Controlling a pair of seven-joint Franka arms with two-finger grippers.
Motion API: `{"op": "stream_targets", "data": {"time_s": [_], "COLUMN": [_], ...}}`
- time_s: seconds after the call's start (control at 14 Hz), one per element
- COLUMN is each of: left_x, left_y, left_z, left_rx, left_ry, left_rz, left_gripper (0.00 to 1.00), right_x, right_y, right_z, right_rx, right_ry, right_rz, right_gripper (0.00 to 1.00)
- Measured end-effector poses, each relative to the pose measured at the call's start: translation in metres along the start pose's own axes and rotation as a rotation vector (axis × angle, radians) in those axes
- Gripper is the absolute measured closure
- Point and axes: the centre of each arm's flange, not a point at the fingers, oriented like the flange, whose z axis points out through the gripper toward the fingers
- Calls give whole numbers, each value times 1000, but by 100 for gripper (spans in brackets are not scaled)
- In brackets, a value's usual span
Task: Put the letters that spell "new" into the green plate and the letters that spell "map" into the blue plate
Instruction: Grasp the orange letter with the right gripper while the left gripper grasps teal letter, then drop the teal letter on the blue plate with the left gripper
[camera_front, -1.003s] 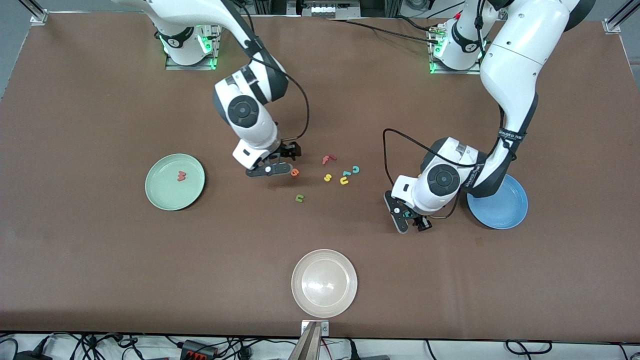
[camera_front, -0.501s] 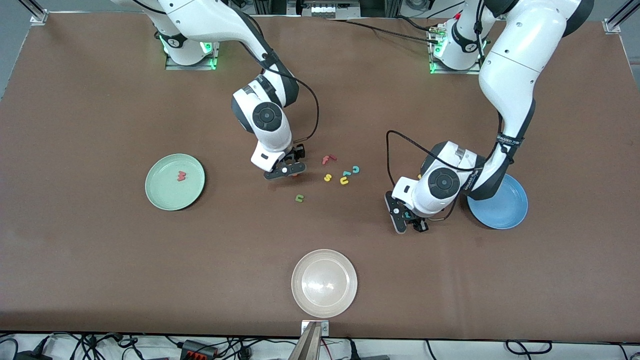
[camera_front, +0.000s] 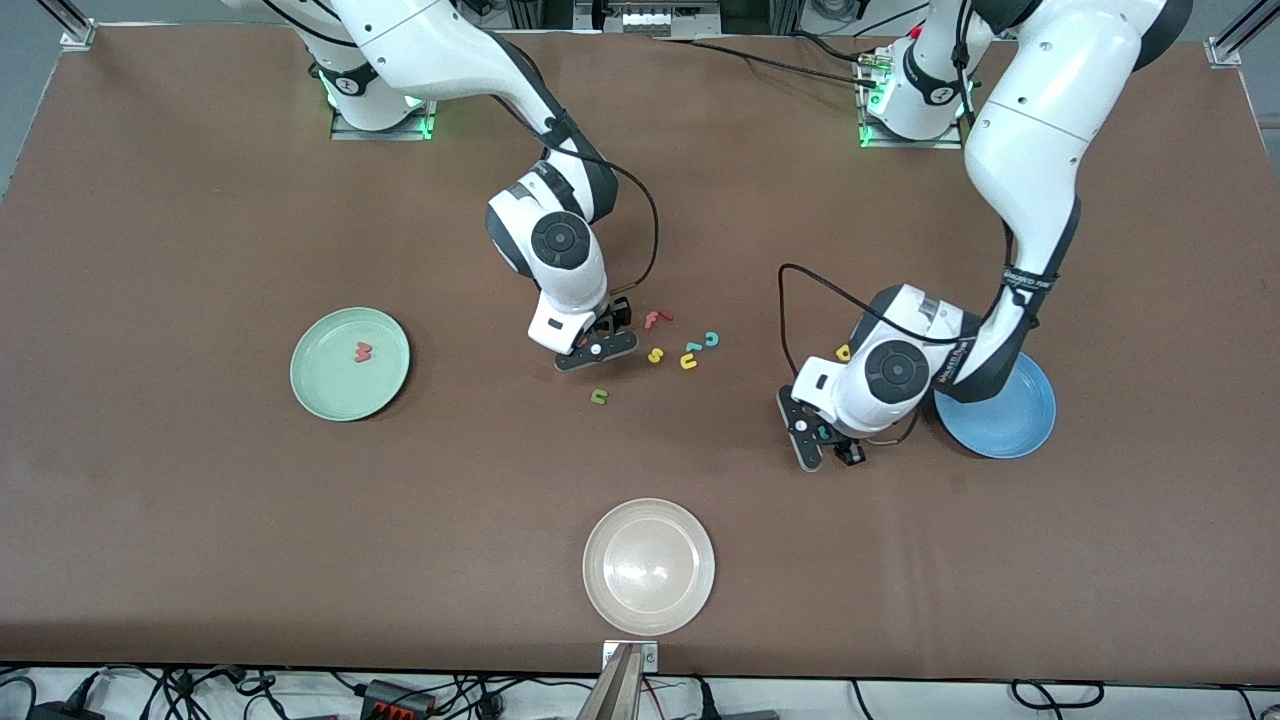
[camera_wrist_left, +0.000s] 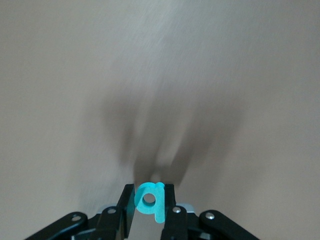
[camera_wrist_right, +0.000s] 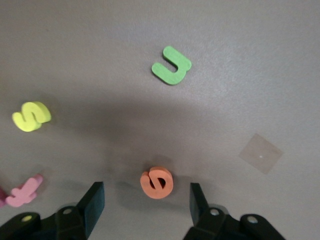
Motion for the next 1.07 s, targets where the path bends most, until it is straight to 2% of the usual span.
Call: {"op": "stream_targets", "data": {"time_s": [0.14, 0.36, 0.43, 0.5, 0.64, 0.86, 1.0, 1.07], "left_x": [-41, -134, -164, -192, -234, -251, -245, -242], "left_y": [-23, -64, -72, -75, -69, -43, -26, -23], "left_z": [-34, -65, -61, -49, -15, 27, 36, 33], "left_rx": [-20, -53, -78, -105, -163, -180, -183, -179], "left_ry": [-58, -115, -137, -155, -192, -200, -213, -214], "left_rz": [-101, -310, -380, -447, -572, -718, -789, -799], "left_gripper": [72, 72, 72, 72, 72, 72, 69, 63], "right_x": [-1, -1, 0, 2, 3, 3, 3, 3], "right_y": [1, 2, 2, 1, 1, 1, 1, 1], "right_z": [5, 9, 9, 6, 6, 6, 6, 6], "right_rx": [-6, -17, -17, -15, -16, -17, -22, -25], "right_ry": [-6, -7, -5, -1, 1, 1, 5, 9], "right_rz": [-7, -18, -19, -19, -20, -24, -34, -39], "right_gripper": [27, 30, 35, 47, 49, 49, 50, 53]}}
